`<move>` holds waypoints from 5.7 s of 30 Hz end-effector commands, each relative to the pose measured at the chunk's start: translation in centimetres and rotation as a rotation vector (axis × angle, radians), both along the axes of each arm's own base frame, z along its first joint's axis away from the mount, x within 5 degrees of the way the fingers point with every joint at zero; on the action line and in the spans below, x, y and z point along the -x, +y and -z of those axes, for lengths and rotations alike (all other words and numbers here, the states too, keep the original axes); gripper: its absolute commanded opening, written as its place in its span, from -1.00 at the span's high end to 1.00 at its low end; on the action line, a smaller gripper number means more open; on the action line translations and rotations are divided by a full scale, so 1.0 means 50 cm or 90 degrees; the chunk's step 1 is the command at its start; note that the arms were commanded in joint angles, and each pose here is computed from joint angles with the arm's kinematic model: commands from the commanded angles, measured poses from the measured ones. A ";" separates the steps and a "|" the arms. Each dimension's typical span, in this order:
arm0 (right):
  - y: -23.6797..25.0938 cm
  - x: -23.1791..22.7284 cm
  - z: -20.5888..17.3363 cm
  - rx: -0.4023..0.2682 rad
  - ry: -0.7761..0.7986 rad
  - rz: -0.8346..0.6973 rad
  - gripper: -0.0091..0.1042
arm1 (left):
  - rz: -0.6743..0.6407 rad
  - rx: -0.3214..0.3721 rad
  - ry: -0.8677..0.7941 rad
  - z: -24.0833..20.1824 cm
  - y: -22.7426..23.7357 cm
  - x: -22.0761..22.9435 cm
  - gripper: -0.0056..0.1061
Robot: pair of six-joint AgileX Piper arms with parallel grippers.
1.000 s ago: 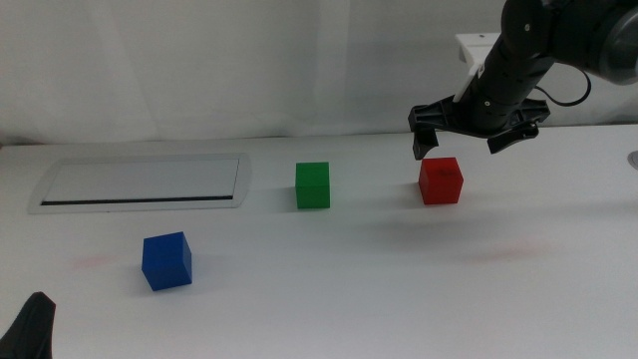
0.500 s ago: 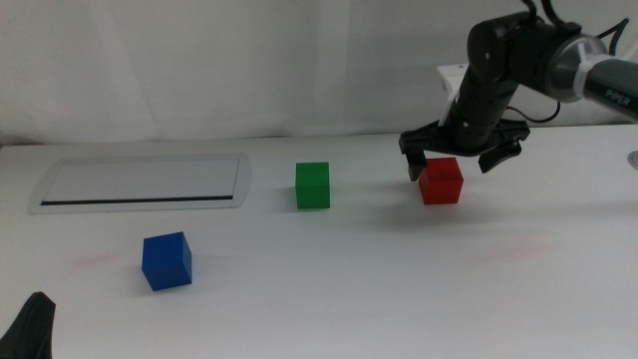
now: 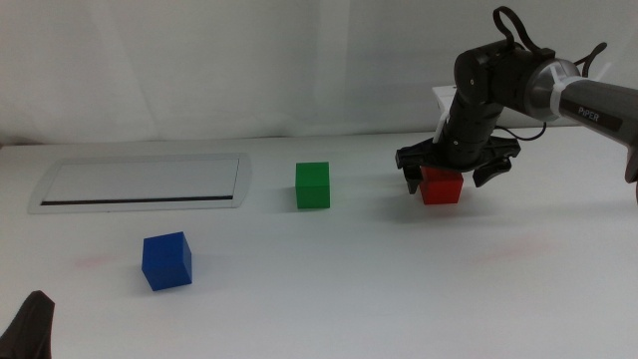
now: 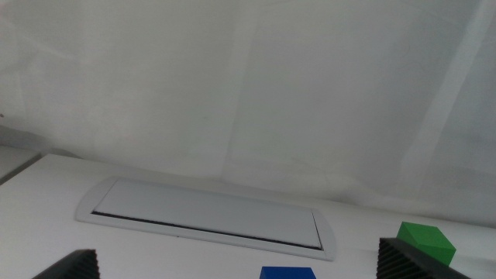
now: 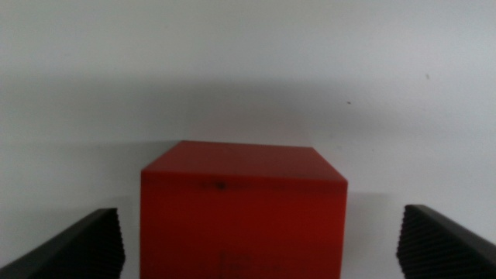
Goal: Stack red cubes first, then green, then blue cubes in a specific spot.
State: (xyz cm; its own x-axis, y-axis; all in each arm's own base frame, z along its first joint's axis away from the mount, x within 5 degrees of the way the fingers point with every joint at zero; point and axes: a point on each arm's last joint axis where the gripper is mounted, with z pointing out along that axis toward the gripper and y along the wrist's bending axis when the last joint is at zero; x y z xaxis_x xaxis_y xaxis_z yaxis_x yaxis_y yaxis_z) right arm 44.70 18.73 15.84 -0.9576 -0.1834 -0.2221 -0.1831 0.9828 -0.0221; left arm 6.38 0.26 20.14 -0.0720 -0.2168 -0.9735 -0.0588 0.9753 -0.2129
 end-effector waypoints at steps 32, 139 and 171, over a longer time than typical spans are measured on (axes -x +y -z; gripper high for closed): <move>0.033 0.068 -0.179 -0.018 -0.066 0.068 0.88 | 0.003 0.006 0.012 0.023 -0.001 -0.001 -0.66; -0.351 0.652 -0.466 -0.031 -0.476 0.003 -0.46 | 0.003 0.006 0.017 0.024 -0.001 -0.001 -0.66; -0.355 0.754 -0.057 -0.146 -0.738 0.030 0.88 | 0.002 0.006 0.007 0.022 -0.001 -0.001 -0.66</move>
